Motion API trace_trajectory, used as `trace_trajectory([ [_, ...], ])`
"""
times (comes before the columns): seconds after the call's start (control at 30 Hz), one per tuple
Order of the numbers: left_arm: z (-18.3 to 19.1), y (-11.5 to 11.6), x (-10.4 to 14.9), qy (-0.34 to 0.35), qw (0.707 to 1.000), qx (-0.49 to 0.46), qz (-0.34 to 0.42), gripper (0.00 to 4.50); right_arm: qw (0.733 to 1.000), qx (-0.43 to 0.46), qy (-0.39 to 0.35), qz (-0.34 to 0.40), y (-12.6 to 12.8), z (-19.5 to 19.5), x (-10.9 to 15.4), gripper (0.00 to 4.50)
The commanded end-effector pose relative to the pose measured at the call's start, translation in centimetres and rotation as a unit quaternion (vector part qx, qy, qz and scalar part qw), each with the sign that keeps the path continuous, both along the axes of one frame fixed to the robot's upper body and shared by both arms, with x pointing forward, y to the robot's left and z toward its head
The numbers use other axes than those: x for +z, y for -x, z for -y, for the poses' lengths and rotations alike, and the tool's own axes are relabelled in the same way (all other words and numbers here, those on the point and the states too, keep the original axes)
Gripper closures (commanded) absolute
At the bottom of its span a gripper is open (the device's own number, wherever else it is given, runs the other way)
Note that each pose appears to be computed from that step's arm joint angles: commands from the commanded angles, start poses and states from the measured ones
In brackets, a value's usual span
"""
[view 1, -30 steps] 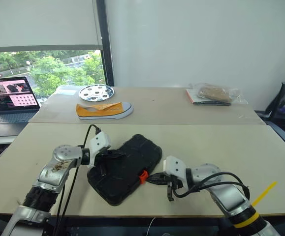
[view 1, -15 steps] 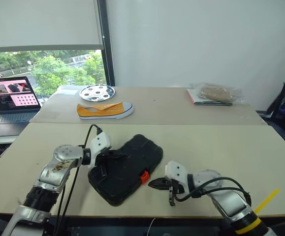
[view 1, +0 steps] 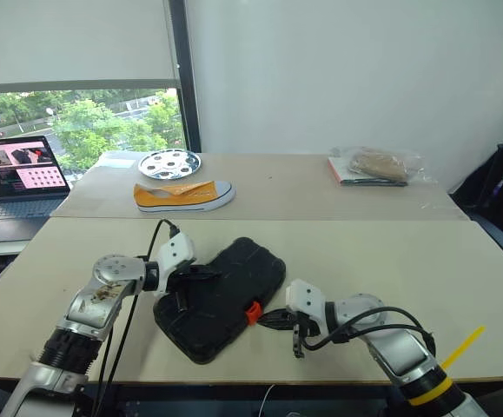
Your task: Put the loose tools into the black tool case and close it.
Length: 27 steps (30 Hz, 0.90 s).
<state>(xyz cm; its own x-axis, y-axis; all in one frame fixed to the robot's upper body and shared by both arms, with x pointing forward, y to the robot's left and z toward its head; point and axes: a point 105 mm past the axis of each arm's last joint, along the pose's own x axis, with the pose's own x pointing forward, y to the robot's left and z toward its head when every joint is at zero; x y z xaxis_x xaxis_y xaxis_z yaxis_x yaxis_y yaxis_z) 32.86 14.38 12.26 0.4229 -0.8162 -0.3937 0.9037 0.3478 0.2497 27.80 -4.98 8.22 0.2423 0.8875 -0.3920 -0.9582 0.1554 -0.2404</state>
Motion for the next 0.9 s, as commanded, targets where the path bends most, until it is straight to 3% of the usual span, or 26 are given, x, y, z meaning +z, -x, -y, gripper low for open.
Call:
trace_trajectory([
  [0.03, -1.1, 1.1, -4.9, -0.058, 0.994, 0.025, -0.09, 4.5, 0.999, 0.01, -0.027, 0.044, -0.7, -1.4, 2.6, 4.43],
  [0.4, -1.6, 1.9, -6.2, -0.065, 0.992, 0.032, -0.103, 4.5, 0.998, 0.02, -0.037, 0.051, -1.0, -2.3, 3.9, 4.43],
  [0.57, -2.1, 1.6, -3.4, 0.031, 0.998, 0.045, -0.041, 4.5, 0.999, 0.014, -0.022, 0.04, -0.1, 0.0, 3.1, 4.43],
  [0.6, -2.6, 1.7, -2.1, 0.059, 0.997, 0.048, -0.019, 4.24, 0.999, -0.002, -0.029, 0.036, -0.2, 1.0, 3.1, 4.48],
  [0.73, -4.8, 3.2, 0.8, 0.103, 0.993, 0.052, 0.022, 2.98, 0.998, -0.033, -0.048, 0.04, 0.5, 4.6, 3.8, 3.34],
  [0.9, -11.3, 5.9, 0.9, 0.064, 0.989, 0.13, 0.03, 1.14, 0.993, -0.074, -0.034, 0.086, 1.3, 10.6, 4.8, 1.71],
])
